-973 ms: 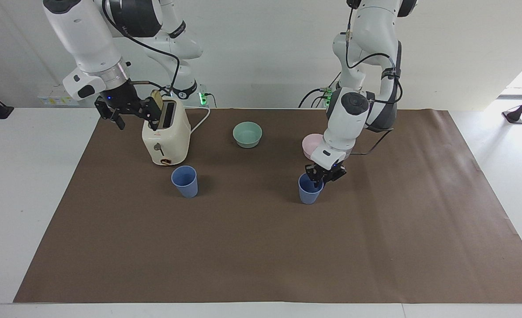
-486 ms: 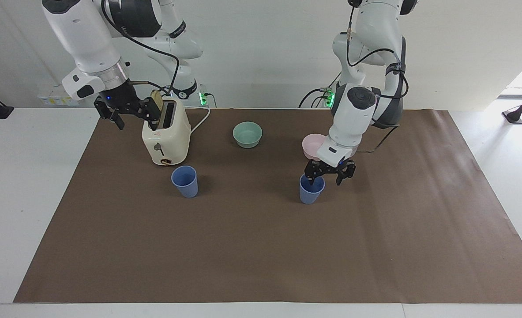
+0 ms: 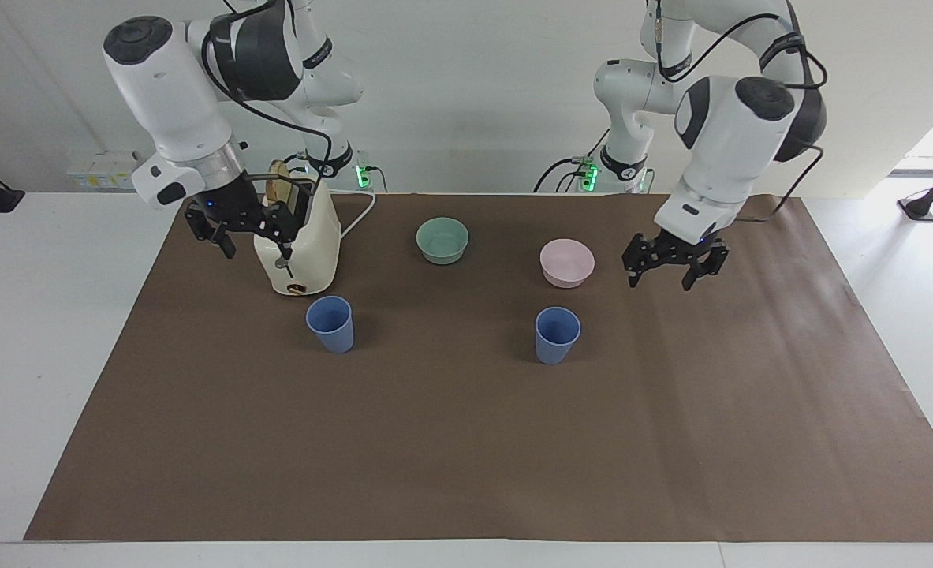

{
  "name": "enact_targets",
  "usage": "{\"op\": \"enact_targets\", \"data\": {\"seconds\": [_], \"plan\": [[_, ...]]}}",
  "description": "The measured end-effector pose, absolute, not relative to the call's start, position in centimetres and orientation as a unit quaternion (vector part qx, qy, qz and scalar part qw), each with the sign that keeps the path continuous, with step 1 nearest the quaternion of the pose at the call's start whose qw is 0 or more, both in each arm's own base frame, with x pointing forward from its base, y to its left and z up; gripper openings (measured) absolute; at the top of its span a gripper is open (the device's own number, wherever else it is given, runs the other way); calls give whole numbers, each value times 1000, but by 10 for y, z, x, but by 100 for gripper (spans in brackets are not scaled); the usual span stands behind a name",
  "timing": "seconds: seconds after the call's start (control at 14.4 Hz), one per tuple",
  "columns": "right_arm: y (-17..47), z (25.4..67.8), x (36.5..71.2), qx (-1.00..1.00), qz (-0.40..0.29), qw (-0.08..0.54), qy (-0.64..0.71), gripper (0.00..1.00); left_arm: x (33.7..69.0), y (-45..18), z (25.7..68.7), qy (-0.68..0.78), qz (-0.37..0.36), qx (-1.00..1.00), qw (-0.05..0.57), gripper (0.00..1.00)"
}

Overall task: Stack blue cups with both arms
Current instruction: 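Withdraw the left gripper while the right gripper reaches the other cup, then grasp the second blue cup with the right gripper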

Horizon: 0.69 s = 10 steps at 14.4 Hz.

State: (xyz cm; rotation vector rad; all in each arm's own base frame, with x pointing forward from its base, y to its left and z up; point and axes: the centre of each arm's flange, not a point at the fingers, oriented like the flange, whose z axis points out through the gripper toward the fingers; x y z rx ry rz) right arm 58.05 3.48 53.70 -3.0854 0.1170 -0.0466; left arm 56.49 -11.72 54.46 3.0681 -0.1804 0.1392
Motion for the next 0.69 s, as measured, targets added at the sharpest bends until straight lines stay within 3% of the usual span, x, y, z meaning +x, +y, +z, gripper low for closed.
{"op": "enact_targets", "data": {"seconds": [0.35, 0.69], "plan": [[46, 458, 598, -999, 7, 26, 32, 100, 563, -60, 617, -65, 26, 997, 26, 100], [47, 407, 599, -999, 26, 24, 34, 100, 555, -29, 632, -85, 7, 996, 25, 100]]}}
